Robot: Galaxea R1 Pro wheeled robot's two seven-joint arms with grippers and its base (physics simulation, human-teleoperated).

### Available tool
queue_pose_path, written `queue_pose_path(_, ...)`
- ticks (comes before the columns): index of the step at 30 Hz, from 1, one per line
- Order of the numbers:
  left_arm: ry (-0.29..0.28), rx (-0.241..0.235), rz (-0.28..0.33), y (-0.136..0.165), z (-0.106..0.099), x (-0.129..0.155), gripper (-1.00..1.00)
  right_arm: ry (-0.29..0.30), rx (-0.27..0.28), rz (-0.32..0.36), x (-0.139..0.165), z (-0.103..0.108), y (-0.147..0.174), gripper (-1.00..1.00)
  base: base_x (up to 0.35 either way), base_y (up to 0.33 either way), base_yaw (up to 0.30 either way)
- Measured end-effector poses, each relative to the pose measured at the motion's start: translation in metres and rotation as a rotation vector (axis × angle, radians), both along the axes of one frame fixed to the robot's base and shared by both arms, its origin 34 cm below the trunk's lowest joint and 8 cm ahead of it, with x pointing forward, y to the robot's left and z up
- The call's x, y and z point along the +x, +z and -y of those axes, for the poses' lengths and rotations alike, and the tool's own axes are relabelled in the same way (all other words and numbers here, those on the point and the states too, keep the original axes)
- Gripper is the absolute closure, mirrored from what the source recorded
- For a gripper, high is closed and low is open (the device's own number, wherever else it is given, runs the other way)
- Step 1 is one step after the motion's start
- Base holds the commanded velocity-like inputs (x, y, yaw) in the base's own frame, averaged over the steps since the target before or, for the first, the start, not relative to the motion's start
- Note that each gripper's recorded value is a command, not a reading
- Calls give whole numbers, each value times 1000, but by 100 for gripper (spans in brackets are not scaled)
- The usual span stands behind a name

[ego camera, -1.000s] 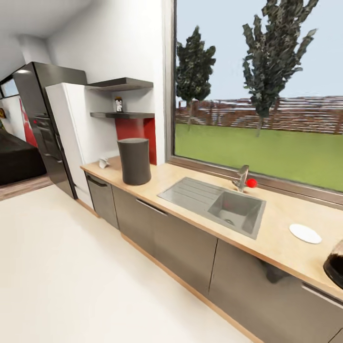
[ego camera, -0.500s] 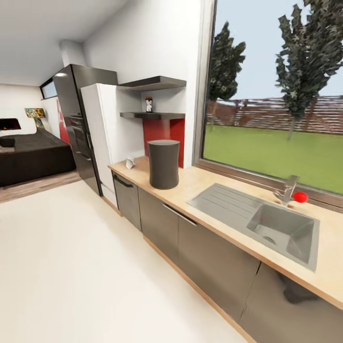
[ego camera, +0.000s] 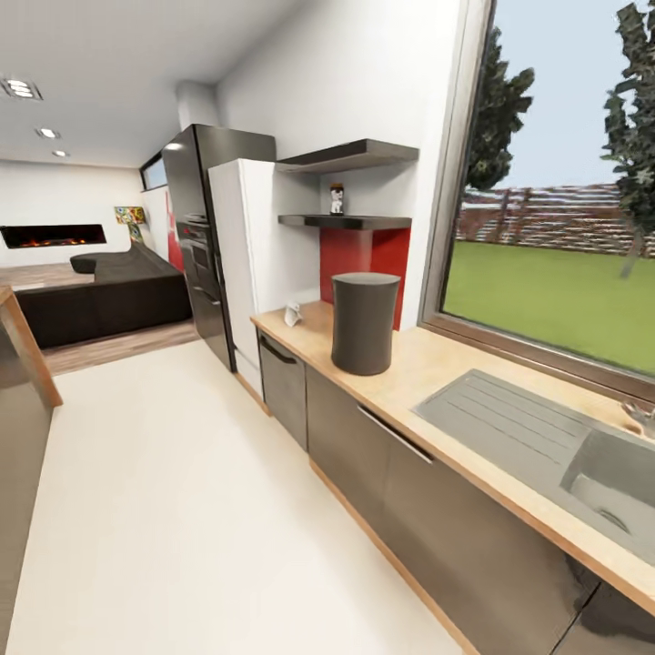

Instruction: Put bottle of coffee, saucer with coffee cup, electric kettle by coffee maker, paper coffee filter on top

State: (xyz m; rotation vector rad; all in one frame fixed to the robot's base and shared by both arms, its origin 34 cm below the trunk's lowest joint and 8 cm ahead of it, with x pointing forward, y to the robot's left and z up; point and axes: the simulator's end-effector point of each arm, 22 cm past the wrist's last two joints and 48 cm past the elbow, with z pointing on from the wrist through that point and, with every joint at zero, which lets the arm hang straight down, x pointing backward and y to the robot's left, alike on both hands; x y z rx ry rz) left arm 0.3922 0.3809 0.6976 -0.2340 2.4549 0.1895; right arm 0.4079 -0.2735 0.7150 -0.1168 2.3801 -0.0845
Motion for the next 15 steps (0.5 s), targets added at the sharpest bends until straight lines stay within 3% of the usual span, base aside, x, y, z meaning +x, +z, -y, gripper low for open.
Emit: queue_pose_path(15, 0, 0, 0, 0, 0, 0, -100, 0, 0, 0, 0, 0, 0, -100, 333, 38, 276)
